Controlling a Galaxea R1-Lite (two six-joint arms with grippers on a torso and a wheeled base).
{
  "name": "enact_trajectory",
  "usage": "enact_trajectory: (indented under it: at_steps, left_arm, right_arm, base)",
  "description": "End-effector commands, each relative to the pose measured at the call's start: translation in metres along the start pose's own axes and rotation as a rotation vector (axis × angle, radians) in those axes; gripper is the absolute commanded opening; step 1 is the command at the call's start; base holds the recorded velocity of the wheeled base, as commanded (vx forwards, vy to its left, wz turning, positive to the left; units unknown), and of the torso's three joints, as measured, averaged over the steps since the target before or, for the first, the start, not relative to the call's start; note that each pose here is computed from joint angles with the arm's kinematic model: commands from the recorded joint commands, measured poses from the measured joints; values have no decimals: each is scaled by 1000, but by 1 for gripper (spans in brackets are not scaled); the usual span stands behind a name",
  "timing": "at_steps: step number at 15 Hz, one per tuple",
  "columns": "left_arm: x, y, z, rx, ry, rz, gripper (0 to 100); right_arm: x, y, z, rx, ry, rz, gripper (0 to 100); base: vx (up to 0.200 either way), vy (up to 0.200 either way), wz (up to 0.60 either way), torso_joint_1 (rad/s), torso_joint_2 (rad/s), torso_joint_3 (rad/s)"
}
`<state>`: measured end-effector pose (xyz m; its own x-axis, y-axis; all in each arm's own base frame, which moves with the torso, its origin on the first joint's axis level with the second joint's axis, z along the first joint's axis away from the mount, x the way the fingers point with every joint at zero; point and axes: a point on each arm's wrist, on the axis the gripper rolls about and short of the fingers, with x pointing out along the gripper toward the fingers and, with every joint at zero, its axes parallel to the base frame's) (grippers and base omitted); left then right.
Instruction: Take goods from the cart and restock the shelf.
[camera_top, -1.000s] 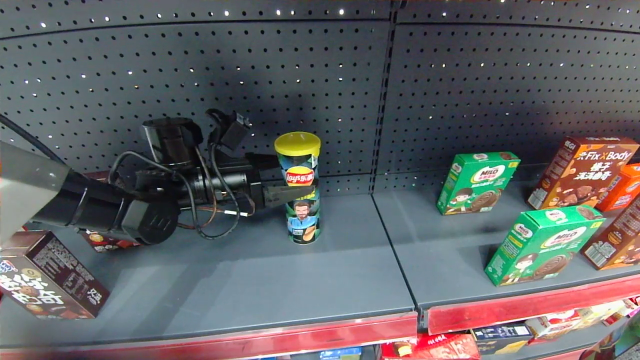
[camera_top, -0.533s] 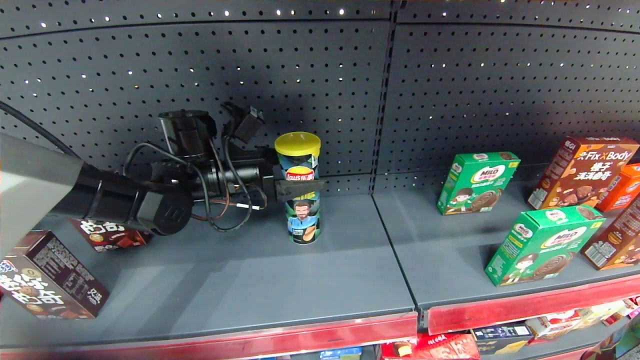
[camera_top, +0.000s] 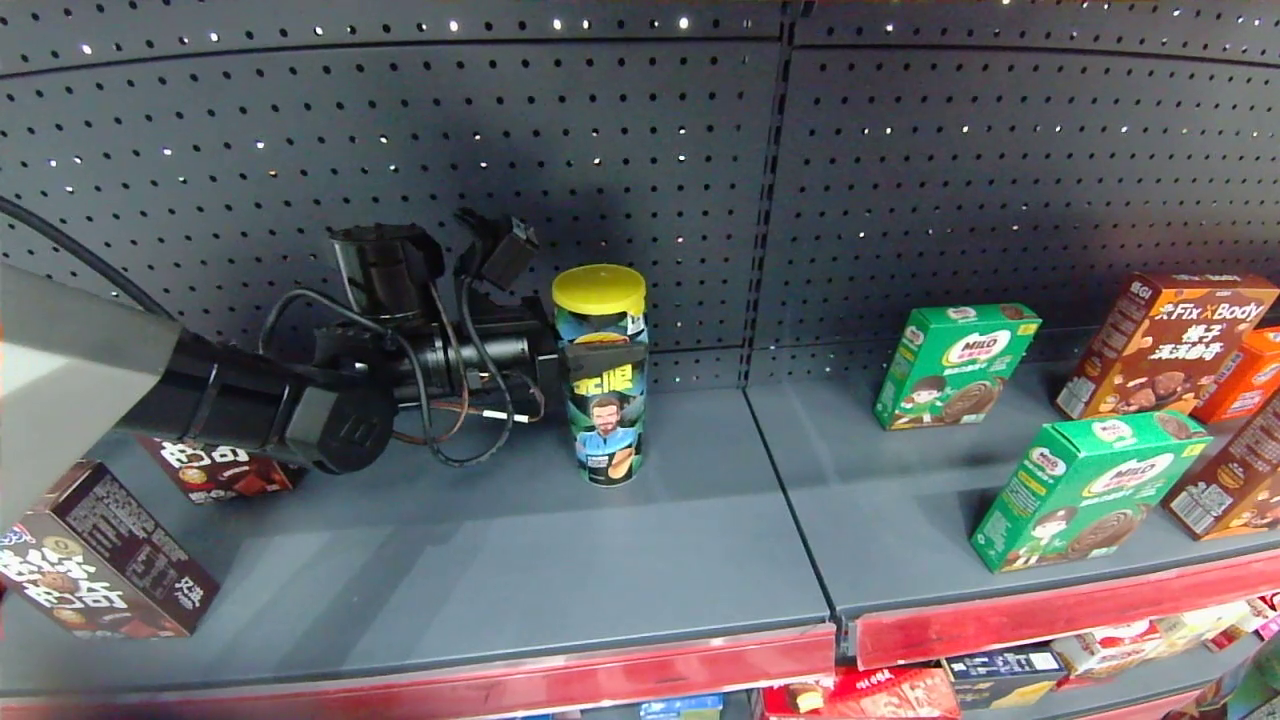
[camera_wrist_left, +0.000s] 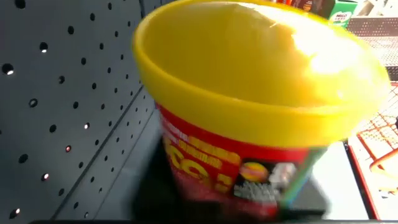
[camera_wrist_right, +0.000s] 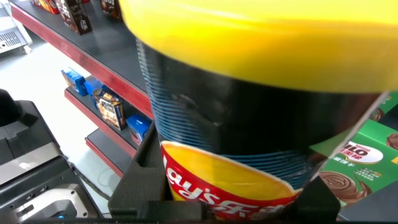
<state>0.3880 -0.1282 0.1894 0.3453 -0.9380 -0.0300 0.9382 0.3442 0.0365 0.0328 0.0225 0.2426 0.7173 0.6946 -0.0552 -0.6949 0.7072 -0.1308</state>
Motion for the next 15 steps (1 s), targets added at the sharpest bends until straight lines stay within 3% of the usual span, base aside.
enact_trajectory:
  at_steps: [1,5,6,9,12,15]
  left_arm:
    - [-1,-2,6,10,-8,0,0]
    - [-12,-15,33,54,-43,15,0]
    - [-18,-26,41,56,-49,41,0]
    - [-29,-57,51,35,-51,16,0]
    - [-42,-79,56,0,-51,5,0]
    - [-52,-93,49,-30,-33,1,0]
  right_arm:
    - [0,0,-1,0,2,2,0]
    - [0,0,-1,3,3,-1,0]
    - [0,0,-1,3,5,-1,0]
    - [0,0,-1,4,3,-1,0]
    - [0,0,-1,2,2,-1,0]
    - [0,0,-1,4,3,-1,0]
  base:
    - [0,0,0,0,0,0]
    - [0,0,0,0,0,0]
    - [0,0,0,0,0,0]
    - [0,0,0,0,0,0]
    - [0,0,0,0,0,0]
    - [0,0,0,0,0,0]
